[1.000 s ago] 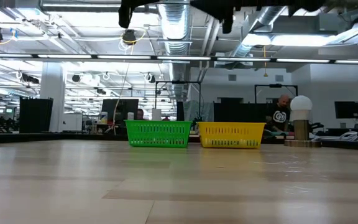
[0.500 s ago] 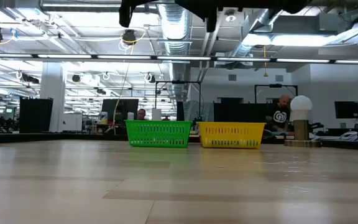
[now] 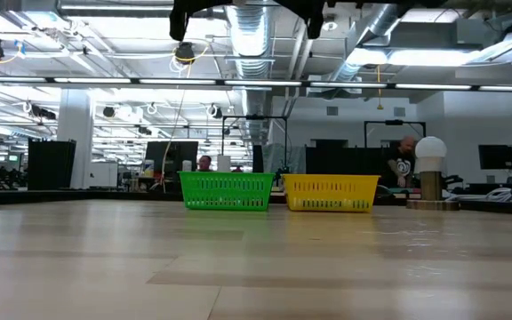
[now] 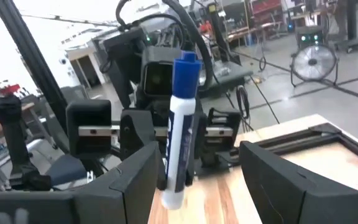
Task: Pick & Place Markers
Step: Put the large blue marker into the yellow bin
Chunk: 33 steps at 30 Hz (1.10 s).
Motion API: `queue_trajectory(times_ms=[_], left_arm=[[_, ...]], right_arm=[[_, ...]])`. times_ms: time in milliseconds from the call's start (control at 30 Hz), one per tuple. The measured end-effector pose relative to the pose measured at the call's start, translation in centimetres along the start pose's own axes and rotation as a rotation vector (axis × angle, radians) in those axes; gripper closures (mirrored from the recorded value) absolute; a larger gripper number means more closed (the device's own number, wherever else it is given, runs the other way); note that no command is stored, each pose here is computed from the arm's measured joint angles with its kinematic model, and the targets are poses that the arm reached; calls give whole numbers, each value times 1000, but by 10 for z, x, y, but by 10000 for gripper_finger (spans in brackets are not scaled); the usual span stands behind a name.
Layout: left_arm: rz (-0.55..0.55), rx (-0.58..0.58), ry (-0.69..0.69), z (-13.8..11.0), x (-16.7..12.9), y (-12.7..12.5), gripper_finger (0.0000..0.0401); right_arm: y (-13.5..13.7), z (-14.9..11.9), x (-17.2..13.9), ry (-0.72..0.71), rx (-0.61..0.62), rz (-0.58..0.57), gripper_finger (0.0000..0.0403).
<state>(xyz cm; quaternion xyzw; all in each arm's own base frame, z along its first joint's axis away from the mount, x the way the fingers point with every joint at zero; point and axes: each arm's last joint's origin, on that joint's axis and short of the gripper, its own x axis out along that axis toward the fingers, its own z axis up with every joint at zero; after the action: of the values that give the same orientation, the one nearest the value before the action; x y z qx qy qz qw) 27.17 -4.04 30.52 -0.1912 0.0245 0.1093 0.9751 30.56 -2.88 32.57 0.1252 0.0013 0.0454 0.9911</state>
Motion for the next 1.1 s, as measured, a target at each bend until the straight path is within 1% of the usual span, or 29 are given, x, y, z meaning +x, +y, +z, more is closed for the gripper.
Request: queue_trajectory(times_ms=[133, 233, 400, 567, 633, 733, 867, 1100], left_arm=[[-1, -1, -3, 0, 0, 0, 320], [-1, -1, -3, 0, 0, 0, 320], [-2, -2, -3, 0, 0, 0, 320], [-2, -2, -3, 0, 0, 0, 320], [-1, -2, -3, 0, 0, 0, 320], [-1, -2, -3, 0, 0, 0, 320], [-1, -2, -3, 0, 0, 0, 320], [1, -1, 0, 0, 0, 0, 320]], right_arm=[[0, -1, 3, -7, 1, 10, 186], [0, -6, 5, 19, 20, 10, 185], [-3, -11, 13, 5, 51, 15, 169], [-3, -7, 22, -5, 39, 30, 152], [-3, -6, 23, 8, 37, 43, 151], [-4, 1, 27, -22, 24, 42, 152], [-11, 1, 33, -10, 24, 25, 152], [-17, 3, 39, 3, 30, 39, 152]])
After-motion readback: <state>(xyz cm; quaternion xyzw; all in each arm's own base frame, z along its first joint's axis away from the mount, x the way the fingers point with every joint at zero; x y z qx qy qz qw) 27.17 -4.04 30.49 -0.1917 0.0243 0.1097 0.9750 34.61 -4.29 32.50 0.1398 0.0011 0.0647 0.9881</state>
